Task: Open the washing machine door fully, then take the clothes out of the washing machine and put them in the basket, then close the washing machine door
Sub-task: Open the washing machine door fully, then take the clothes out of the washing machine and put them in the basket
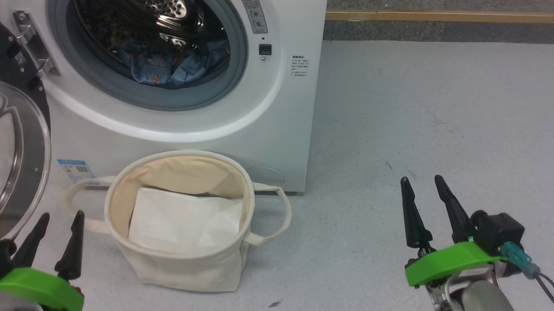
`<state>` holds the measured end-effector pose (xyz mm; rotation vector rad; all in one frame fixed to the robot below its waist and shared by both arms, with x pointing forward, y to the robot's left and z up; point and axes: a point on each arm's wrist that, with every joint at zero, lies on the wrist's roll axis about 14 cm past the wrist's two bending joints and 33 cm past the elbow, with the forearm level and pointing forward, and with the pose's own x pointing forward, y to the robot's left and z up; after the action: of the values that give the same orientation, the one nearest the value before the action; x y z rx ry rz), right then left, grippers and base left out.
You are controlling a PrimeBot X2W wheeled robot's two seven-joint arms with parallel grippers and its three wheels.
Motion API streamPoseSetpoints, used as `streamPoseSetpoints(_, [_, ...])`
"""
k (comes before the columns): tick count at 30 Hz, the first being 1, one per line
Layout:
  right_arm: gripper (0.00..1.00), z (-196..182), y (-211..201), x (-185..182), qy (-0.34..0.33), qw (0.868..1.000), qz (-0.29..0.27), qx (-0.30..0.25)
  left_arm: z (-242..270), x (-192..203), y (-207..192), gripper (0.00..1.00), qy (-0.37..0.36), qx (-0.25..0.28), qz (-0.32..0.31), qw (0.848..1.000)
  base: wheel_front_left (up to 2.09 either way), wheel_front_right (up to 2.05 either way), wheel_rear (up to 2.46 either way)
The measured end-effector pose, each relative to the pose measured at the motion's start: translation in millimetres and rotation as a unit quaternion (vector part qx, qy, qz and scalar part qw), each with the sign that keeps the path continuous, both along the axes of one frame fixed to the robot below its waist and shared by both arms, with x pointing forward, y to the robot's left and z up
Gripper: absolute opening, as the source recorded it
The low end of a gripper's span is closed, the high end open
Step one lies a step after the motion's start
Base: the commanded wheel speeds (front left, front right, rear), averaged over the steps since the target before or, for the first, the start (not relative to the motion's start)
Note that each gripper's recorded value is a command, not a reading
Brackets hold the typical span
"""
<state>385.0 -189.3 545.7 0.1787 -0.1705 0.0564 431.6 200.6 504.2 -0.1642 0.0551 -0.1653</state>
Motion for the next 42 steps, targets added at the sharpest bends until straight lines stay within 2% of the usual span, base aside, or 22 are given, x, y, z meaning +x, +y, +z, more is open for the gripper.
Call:
streamPoseSetpoints(15, [1.0,-0.7,-3.0,-1.1,0.001,1.0,-0.004,0.001,9.4,7.0,-4.7,1.0,-0.019,0.013,-0.01,1.0,0.0,0.0,0.0])
streamPoseSetpoints(23, [1.0,-0.6,-1.6,-1.1,0.001,1.0,-0.003,0.001,11.5,7.1,-3.5,1.0,-0.019,-0.005,-0.006,1.0,0.1,-0.04,-0.06])
streamPoseSetpoints(29, [1.0,-4.2,1.7,0.2,0.007,1.0,0.002,0.001,7.9,6.5,-3.7,1.0,-0.009,-0.009,-0.009,1.0,1.18,-0.65,-0.54])
streamPoseSetpoints(42, [1.0,-18.5,5.1,-1.2,0.027,1.0,0.006,0.002,13.9,12.5,-4.9,1.0,-0.018,-0.009,-0.009,1.0,1.52,-1.5,-0.01])
